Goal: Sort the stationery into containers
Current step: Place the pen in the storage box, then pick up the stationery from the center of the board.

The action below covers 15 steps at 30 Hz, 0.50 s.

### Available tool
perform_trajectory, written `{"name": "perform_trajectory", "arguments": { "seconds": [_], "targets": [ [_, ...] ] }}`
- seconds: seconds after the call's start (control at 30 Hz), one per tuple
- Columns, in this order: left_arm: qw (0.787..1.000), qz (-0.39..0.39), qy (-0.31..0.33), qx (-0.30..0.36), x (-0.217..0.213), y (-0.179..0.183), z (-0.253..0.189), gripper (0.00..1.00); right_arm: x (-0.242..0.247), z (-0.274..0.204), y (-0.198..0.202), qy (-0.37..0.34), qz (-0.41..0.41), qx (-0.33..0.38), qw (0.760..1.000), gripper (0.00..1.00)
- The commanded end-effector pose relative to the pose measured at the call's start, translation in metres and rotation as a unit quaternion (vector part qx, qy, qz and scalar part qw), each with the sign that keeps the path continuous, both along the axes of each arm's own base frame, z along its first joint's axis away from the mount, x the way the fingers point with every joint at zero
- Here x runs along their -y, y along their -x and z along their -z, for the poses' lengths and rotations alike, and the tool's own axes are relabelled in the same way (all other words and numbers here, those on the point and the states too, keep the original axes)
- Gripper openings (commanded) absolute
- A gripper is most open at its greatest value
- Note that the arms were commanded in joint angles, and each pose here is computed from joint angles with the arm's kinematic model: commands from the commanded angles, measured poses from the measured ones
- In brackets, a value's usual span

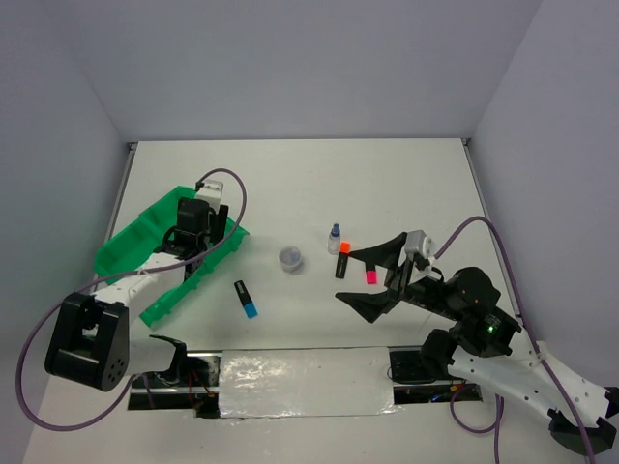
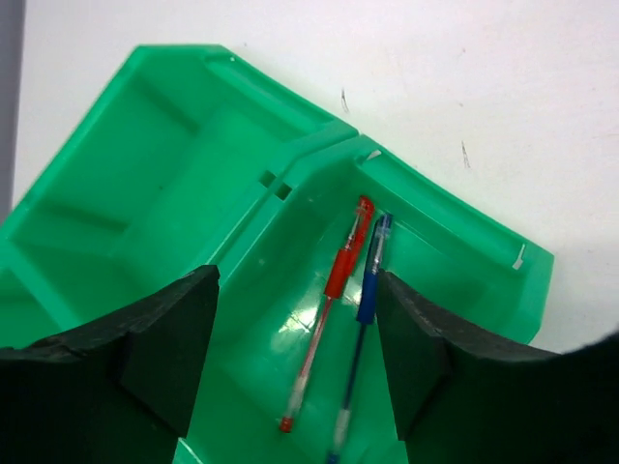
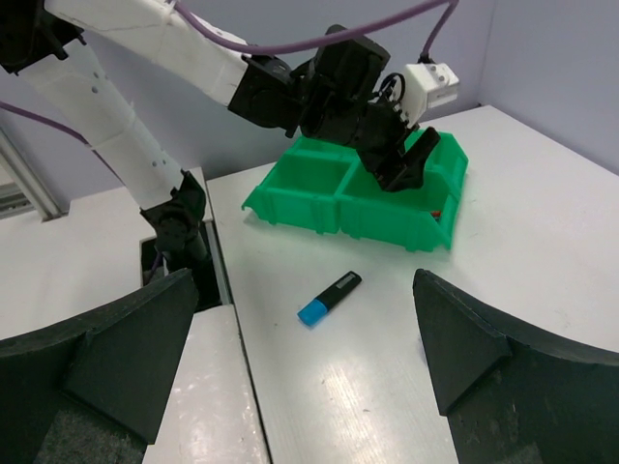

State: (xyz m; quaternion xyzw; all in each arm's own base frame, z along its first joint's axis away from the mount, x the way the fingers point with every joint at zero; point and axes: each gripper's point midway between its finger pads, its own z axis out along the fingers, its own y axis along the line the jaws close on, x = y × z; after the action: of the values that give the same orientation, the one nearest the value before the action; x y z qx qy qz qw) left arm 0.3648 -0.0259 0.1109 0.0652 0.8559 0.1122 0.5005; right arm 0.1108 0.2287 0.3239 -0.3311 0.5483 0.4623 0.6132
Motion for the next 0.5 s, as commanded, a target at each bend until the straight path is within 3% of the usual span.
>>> {"name": "perform_trajectory", "arguments": {
  "seconds": [0.0, 0.1, 0.17, 0.2, 0.23, 0.27, 0.33, 0.47],
  "targets": [
    [0.997, 0.001, 0.012, 0.075, 0.002, -0.013, -0.05, 0.79, -0.002, -0.005, 0.0, -0.004, -0.005, 0.014, 1.0, 1.0],
    [0.994, 0.036, 0.033, 0.099, 0.016, -0.015, -0.081, 0.82, -0.003, -0.005, -0.001, -0.002, -0.005, 0.012, 1.0, 1.0],
    [0.986, 0.109, 0.068, 0.108, 0.048, -0.021, -0.111, 0.99, -0.003, -0.004, -0.003, -0.002, 0.0, 0.008, 1.0, 1.0],
    [0.986, 0.14, 0.071, 0.062, 0.068, -0.014, -0.097, 0.99, -0.003, -0.003, -0.006, -0.002, 0.009, 0.003, 1.0, 1.0],
    [0.981, 0.163, 0.077, 0.065, 0.086, -0.016, -0.115, 0.99, -0.001, -0.004, -0.008, -0.005, 0.016, -0.001, 1.0, 1.0],
    [0.981, 0.177, 0.071, 0.024, 0.111, -0.006, -0.098, 0.99, 0.001, -0.005, -0.011, -0.007, 0.025, -0.002, 1.0, 1.0],
    [0.981, 0.176, 0.079, 0.012, 0.138, 0.002, -0.098, 0.99, 0.008, -0.006, -0.021, -0.016, 0.061, -0.014, 0.998, 1.0],
    [0.973, 0.16, 0.165, -0.036, 0.175, 0.027, -0.069, 0.99, 0.034, -0.009, -0.044, -0.05, 0.156, -0.031, 0.986, 1.0]
  ]
}}
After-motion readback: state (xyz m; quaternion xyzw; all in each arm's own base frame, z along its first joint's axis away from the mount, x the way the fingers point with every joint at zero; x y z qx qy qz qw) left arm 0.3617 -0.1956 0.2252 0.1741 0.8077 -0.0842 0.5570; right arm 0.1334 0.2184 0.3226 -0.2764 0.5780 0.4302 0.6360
